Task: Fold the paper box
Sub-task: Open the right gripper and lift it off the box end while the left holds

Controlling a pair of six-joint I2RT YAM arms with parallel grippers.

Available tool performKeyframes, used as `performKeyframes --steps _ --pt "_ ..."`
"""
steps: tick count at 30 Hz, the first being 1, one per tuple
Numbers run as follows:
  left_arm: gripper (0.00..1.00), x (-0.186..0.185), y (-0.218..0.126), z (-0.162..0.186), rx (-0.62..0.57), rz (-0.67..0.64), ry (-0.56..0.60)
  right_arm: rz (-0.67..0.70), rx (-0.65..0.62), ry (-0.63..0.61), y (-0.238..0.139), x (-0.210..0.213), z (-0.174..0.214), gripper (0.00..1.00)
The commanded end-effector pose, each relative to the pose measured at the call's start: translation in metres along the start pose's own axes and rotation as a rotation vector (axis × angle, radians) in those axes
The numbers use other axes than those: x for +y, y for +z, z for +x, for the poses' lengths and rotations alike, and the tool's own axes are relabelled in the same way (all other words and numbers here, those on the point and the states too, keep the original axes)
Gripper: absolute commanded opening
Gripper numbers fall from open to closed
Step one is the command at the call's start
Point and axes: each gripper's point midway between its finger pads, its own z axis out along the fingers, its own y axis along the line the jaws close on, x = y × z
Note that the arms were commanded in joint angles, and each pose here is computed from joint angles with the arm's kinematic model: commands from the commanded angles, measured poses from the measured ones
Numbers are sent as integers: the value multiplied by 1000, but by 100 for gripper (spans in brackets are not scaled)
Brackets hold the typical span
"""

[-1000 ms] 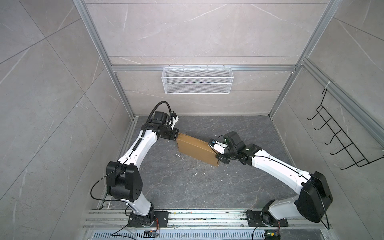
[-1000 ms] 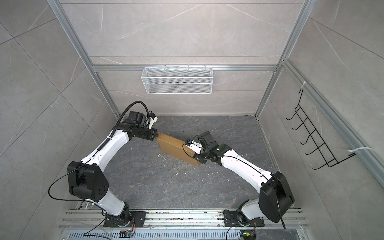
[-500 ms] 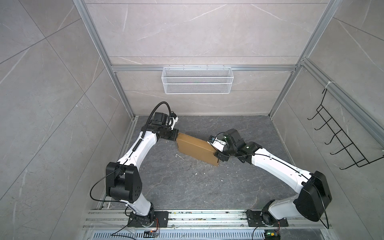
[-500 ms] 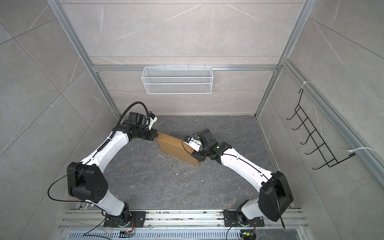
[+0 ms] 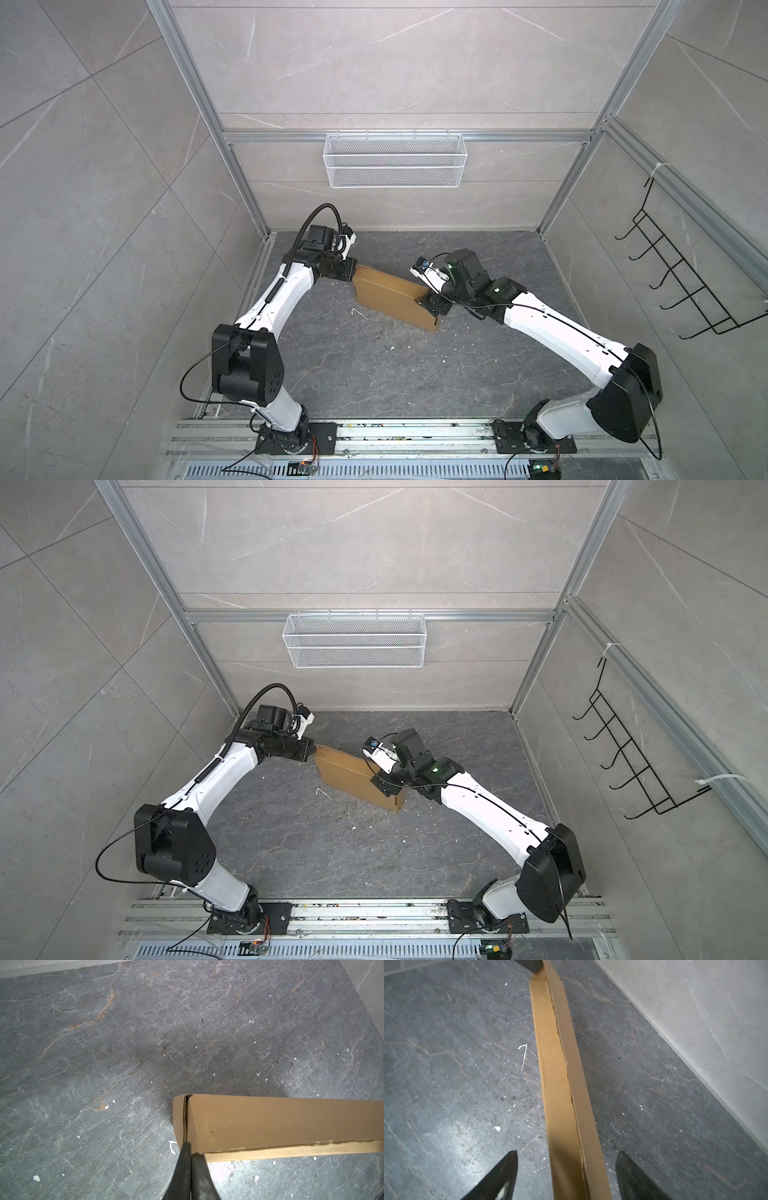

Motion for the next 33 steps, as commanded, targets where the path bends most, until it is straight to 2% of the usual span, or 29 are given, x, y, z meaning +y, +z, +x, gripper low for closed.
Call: performKeyframes --steps 1,5,10,12,15,19,22,27,33 --pt "0 6 7 38 134 -21 -52 40 -62 212 -24 -15 -27 75" --pt "0 6 6 38 133 -20 -50 64 -3 520 -43 -26 -24 70" --pt "0 5 7 38 136 -13 -46 87 110 977 -64 -28 15 69" --pt "0 4 7 38 134 -12 -43 91 93 1139 -73 -29 26 72" --pt "0 4 6 37 131 -8 -41 9 24 1336 -74 -25 27 77" --pt "0 2 6 37 132 1 -44 -74 82 1489 -54 -12 32 77" --pt "0 1 6 36 128 5 -45 -77 121 1558 -40 -9 41 76" --pt "0 0 7 38 129 9 -46 -120 24 1712 -19 -16 45 77" --pt "0 0 7 39 131 14 -46 -172 -4 1827 -2 -15 52 77"
